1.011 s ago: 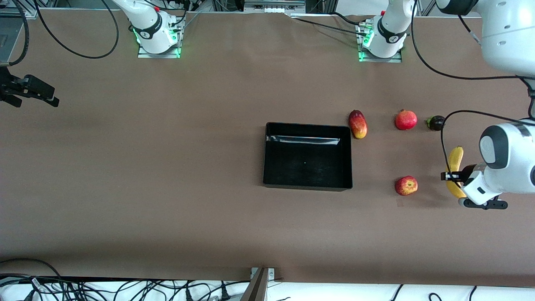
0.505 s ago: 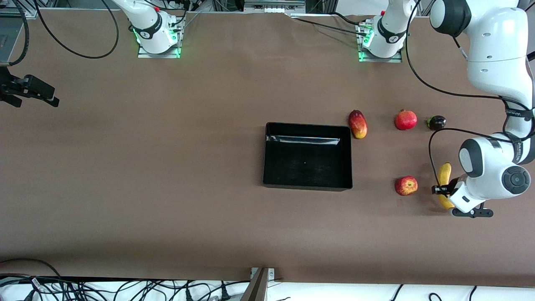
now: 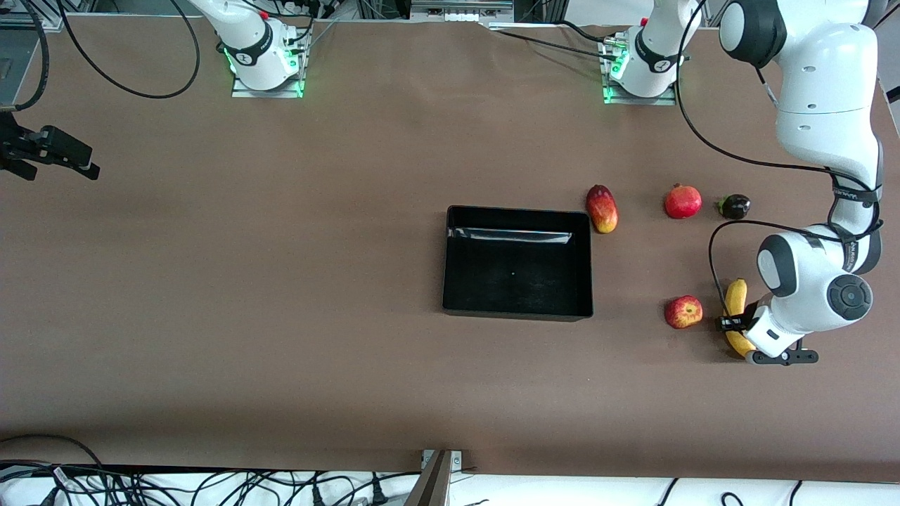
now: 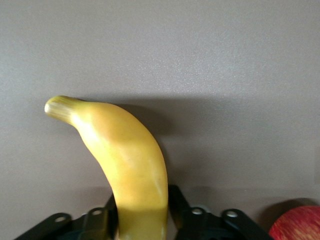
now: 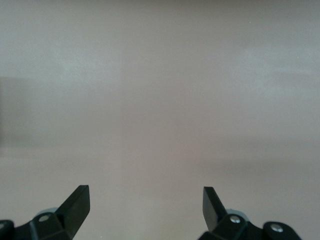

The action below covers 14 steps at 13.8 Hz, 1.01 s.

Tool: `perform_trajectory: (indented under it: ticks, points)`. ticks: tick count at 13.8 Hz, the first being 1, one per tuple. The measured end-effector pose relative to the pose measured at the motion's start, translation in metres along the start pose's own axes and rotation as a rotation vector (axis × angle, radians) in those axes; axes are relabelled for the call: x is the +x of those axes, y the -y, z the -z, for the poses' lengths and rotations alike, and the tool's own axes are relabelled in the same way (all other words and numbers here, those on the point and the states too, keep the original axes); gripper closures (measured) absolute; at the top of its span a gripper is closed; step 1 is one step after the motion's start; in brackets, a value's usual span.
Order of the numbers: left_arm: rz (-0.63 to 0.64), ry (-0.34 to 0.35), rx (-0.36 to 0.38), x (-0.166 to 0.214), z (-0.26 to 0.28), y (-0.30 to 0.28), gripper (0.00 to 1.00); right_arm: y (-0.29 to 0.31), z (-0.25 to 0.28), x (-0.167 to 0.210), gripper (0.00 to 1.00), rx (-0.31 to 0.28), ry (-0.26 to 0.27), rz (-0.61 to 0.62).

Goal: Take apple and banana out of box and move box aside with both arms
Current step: 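Carry the banana out and lower it onto the table beside the apple, then open the left gripper and withdraw while the right gripper reaches out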

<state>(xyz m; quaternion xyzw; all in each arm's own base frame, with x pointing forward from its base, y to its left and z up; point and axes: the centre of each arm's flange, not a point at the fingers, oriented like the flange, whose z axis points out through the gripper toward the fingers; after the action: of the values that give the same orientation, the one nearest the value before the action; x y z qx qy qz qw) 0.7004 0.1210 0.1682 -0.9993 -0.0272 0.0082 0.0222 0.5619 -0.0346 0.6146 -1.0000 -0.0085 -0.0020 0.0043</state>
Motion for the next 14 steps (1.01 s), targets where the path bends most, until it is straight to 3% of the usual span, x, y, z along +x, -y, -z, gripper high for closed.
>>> perform_trajectory:
  ticks: [3,5,7,9,10,11,13,14]
  points:
    - [-0.009,0.010,0.001,0.001,0.006,-0.014,0.21,0.000,0.000,0.000,0.00,0.000,0.000,0.000]
    - [-0.017,0.069,0.000,-0.001,0.045,-0.023,0.01,0.000,0.000,0.000,0.00,0.000,0.000,0.000]
    - [-0.017,0.114,-0.022,-0.010,0.128,-0.025,0.00,0.000,-0.002,-0.001,0.00,0.001,0.015,0.001]
    - [-0.026,0.134,-0.051,-0.030,0.213,-0.032,0.00,0.017,-0.020,-0.007,0.00,0.020,0.128,0.035]
    - [-0.029,0.139,-0.063,-0.042,0.248,-0.039,0.00,0.043,-0.040,-0.004,0.00,0.027,0.198,0.082]
    - [-0.037,0.141,-0.072,-0.053,0.276,-0.047,0.00,0.077,-0.062,0.005,0.00,0.023,0.234,0.136]
    - [-0.042,0.135,-0.083,-0.071,0.320,-0.066,0.00,0.142,-0.101,0.022,0.00,0.027,0.237,0.190]
    - [-0.049,0.124,-0.087,-0.080,0.340,-0.074,0.00,0.164,-0.116,0.028,0.00,0.069,0.233,0.162]
